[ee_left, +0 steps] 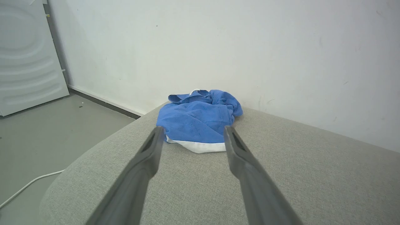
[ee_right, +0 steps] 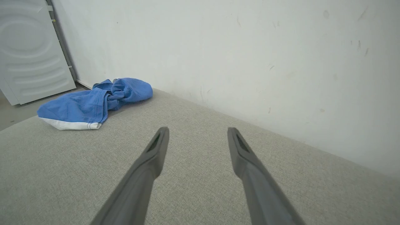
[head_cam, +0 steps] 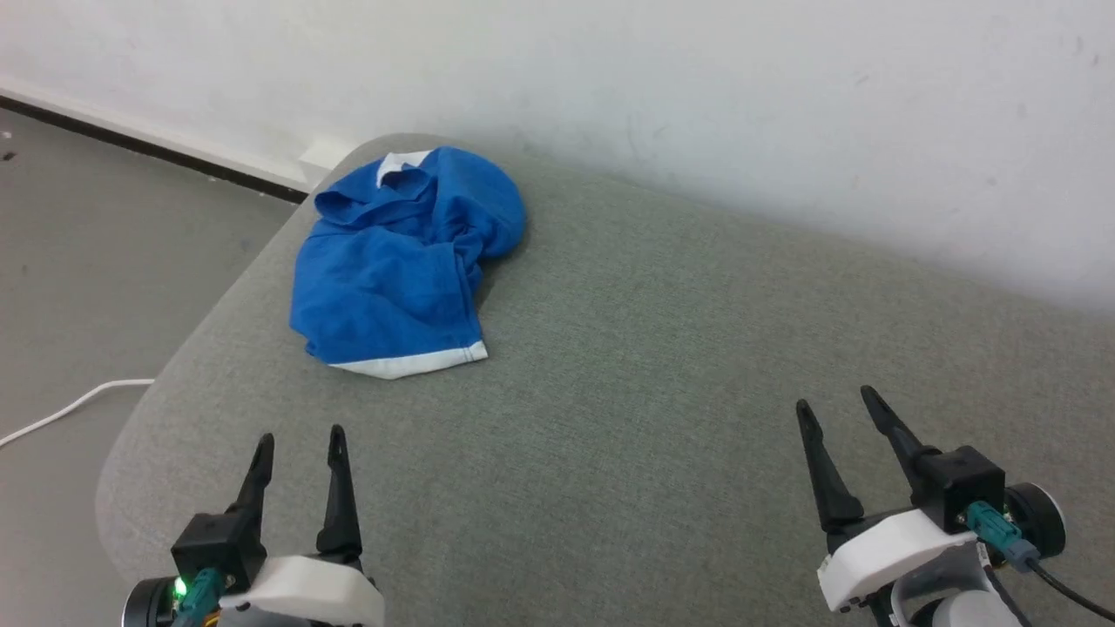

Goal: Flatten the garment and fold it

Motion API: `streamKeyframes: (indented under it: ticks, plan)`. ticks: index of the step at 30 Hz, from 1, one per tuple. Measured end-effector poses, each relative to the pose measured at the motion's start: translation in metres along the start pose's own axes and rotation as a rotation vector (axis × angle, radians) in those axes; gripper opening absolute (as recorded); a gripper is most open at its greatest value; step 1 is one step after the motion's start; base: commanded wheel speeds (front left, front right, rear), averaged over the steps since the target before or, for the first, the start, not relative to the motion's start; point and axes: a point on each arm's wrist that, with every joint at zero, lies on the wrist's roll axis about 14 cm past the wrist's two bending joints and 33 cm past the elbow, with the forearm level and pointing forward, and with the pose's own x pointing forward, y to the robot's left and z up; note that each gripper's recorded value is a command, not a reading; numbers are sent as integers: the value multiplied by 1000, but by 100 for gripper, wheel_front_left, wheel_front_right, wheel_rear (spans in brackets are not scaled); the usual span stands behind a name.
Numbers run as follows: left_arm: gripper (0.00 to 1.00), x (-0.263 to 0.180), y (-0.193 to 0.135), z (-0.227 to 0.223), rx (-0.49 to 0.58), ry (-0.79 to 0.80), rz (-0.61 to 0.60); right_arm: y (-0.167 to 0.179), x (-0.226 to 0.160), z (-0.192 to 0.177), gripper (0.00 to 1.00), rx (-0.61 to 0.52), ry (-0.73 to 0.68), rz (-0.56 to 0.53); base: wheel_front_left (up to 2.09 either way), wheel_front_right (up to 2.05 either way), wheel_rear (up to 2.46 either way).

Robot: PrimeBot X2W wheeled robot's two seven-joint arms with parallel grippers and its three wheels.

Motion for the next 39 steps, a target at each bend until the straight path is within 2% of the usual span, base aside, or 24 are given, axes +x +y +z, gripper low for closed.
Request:
streamKeyframes:
  ticks: [39]
  plan:
    - [100, -42, 60, 3, -47, -52, 211, 64, 35, -5, 100, 31, -31, 200, 0, 0, 0]
